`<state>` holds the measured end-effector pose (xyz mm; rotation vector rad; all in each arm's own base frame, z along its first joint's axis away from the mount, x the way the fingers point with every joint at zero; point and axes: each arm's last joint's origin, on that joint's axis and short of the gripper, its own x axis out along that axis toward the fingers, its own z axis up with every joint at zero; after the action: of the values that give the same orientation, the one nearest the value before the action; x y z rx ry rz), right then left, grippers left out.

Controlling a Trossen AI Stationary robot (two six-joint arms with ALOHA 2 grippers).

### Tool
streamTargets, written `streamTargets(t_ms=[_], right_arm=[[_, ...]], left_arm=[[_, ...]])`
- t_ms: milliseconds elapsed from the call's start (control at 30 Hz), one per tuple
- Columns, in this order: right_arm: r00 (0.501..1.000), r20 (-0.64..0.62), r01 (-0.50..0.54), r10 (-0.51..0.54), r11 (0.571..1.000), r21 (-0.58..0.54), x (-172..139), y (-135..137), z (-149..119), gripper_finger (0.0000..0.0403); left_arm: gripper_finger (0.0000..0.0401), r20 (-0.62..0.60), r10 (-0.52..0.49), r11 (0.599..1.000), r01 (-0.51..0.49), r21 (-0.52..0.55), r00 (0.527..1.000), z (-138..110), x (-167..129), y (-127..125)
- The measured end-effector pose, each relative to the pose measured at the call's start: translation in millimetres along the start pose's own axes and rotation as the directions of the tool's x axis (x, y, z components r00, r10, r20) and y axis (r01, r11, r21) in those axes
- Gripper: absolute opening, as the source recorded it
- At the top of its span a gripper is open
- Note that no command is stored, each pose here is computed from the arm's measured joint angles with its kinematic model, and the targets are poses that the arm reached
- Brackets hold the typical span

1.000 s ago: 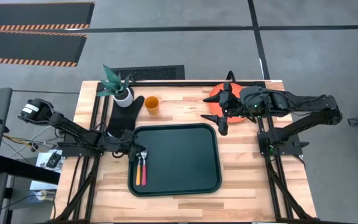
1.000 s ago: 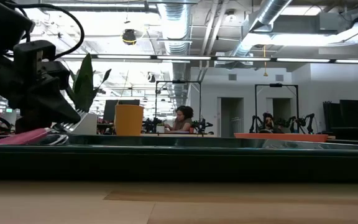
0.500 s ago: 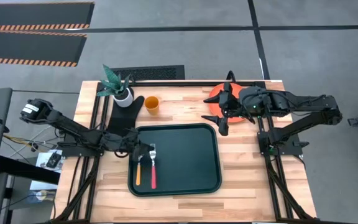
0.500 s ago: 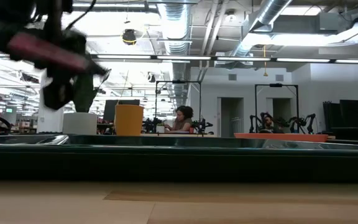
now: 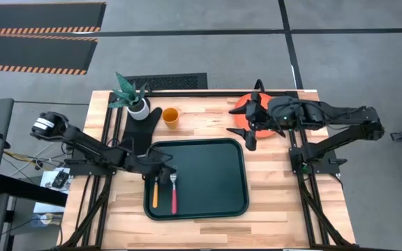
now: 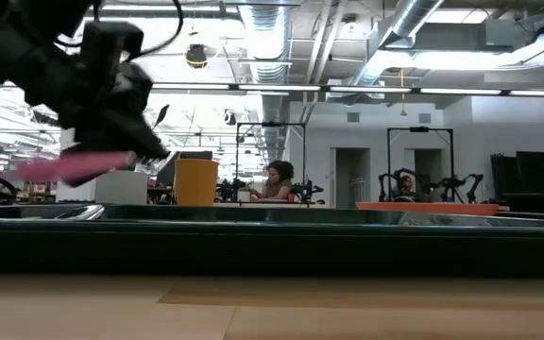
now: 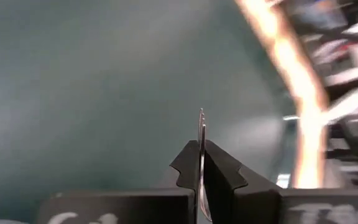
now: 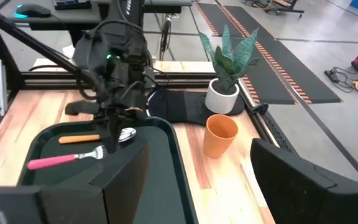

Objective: Pick and place plate/cup/fork/spoon on tray
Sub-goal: Put the pink fork to the right of the yellow spoon on the black serving tray

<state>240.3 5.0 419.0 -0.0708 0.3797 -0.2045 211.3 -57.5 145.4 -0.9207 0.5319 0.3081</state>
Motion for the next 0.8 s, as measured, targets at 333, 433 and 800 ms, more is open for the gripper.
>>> streamTargets(t_ms=[333, 433, 800], right_arm=[[1.000, -0.005, 0.020, -0.020, 1.000, 0.008, 1, -5, 0, 0.0304], [1.000, -0.004, 0.020, -0.020, 1.000, 0.008, 1, -5, 0, 0.0304], [1.000, -0.003, 0.026, -0.026, 0.999, 0.022, 2, -7, 0, 0.0304]], left_arm=[[0.0000, 0.027, 0.093, 0.996, -0.094, 0.010, 0.995, 3, -22, 13], [0.0000, 0.015, 0.057, 0.998, -0.057, -0.010, 0.998, -3, -23, 26], [0.0000, 0.018, 0.011, 0.998, -0.012, 0.063, 1.000, 2, -22, 27]])
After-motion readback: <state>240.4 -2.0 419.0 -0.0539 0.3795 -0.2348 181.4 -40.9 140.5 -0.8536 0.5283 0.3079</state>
